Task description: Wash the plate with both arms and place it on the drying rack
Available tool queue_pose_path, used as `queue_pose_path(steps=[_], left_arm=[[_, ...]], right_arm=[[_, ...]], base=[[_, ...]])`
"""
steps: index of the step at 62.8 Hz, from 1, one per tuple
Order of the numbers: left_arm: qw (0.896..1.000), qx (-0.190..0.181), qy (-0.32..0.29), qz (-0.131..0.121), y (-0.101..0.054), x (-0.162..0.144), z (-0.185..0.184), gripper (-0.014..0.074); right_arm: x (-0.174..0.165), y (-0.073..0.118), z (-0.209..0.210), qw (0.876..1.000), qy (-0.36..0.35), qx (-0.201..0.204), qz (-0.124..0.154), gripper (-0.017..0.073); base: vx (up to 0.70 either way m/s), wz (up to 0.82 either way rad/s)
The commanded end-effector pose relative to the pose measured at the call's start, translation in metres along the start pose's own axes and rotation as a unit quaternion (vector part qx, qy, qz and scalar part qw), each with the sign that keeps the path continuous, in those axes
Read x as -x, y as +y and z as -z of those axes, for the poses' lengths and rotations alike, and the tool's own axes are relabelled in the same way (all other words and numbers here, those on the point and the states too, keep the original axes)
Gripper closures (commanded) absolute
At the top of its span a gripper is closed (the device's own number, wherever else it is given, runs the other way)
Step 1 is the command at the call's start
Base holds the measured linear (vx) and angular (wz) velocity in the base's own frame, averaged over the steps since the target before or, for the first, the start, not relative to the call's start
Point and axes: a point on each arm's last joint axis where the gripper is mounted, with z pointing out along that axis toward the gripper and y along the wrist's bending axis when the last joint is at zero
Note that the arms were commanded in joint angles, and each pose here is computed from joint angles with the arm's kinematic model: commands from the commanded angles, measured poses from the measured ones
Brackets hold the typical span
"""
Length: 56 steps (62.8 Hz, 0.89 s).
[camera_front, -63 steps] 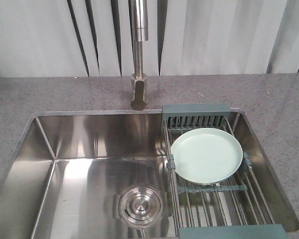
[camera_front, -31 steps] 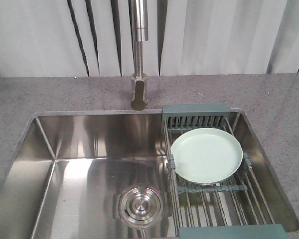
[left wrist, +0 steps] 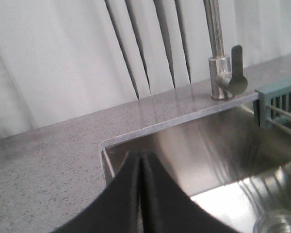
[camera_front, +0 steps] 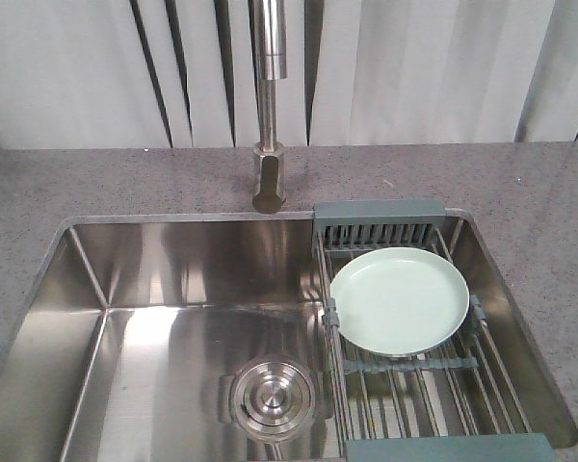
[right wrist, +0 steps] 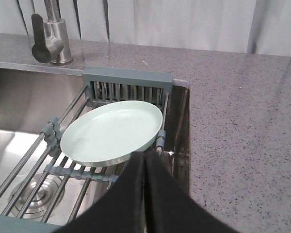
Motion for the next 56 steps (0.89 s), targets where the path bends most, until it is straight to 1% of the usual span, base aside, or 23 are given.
queue_pose_path(steps=[1, 7, 8, 11, 15, 19, 25, 32, 39, 41, 51, 53, 56], left_arm=[[0.993, 0.019, -0.084, 0.077, 0.002, 0.004, 0.003, 0.0598], [0.989, 0.028, -0.075, 0.123, 0.001, -0.016, 0.003, 0.0598], [0.988, 0.029, -0.07, 0.133, 0.001, -0.02, 0.003, 0.0598], [0.986, 0.032, -0.053, 0.154, 0.001, -0.025, 0.003, 0.0598], [0.985, 0.037, -0.027, 0.165, 0.001, -0.03, 0.003, 0.0598], [0.985, 0.042, -0.004, 0.166, 0.001, -0.034, 0.004, 0.0598], [0.984, 0.056, 0.014, 0.168, 0.002, -0.037, 0.004, 0.0598], [0.983, 0.068, 0.014, 0.168, 0.003, -0.038, 0.004, 0.0598], [0.984, 0.068, 0.011, 0.165, 0.003, -0.038, 0.004, 0.0598], [0.984, 0.068, 0.011, 0.162, 0.003, -0.037, 0.004, 0.0598], [0.99, 0.069, 0.01, 0.127, 0.003, -0.037, 0.004, 0.0598], [0.99, 0.069, 0.01, 0.122, 0.003, -0.037, 0.004, 0.0598], [0.99, 0.069, 0.01, 0.121, 0.003, -0.037, 0.004, 0.0598]], right_arm=[[0.014, -0.002, 0.002, 0.999, -0.043, -0.011, 0.004, 0.0568], [0.014, -0.002, 0.002, 0.999, -0.043, -0.011, 0.004, 0.0568], [0.014, -0.002, 0.002, 0.999, -0.043, -0.011, 0.004, 0.0568], [0.014, -0.002, 0.002, 0.999, -0.043, -0.011, 0.004, 0.0568], [0.014, -0.002, 0.002, 0.999, -0.043, -0.011, 0.004, 0.0568], [0.014, -0.002, 0.002, 0.999, -0.043, -0.011, 0.004, 0.0568], [0.014, -0.002, 0.002, 0.999, -0.043, -0.011, 0.004, 0.0568], [0.014, -0.002, 0.002, 0.999, -0.043, -0.011, 0.004, 0.0568], [0.014, -0.002, 0.002, 0.999, -0.043, -0.011, 0.004, 0.0568], [0.014, -0.002, 0.002, 0.999, -0.043, -0.011, 0.004, 0.0568], [0.014, -0.002, 0.002, 0.999, -0.043, -0.011, 0.004, 0.0568], [0.014, -0.002, 0.002, 0.999, -0.043, -0.011, 0.004, 0.0568], [0.014, -0.002, 0.002, 0.999, -0.043, -0.011, 0.004, 0.0568]], base=[[0.0, 0.0], [0.0, 0.0], [0.0, 0.0], [0.0, 0.0], [0.0, 0.0], [0.0, 0.0], [0.0, 0.0], [0.0, 0.0], [0.0, 0.0], [0.0, 0.0], [0.0, 0.0], [0.0, 0.0], [0.0, 0.0]])
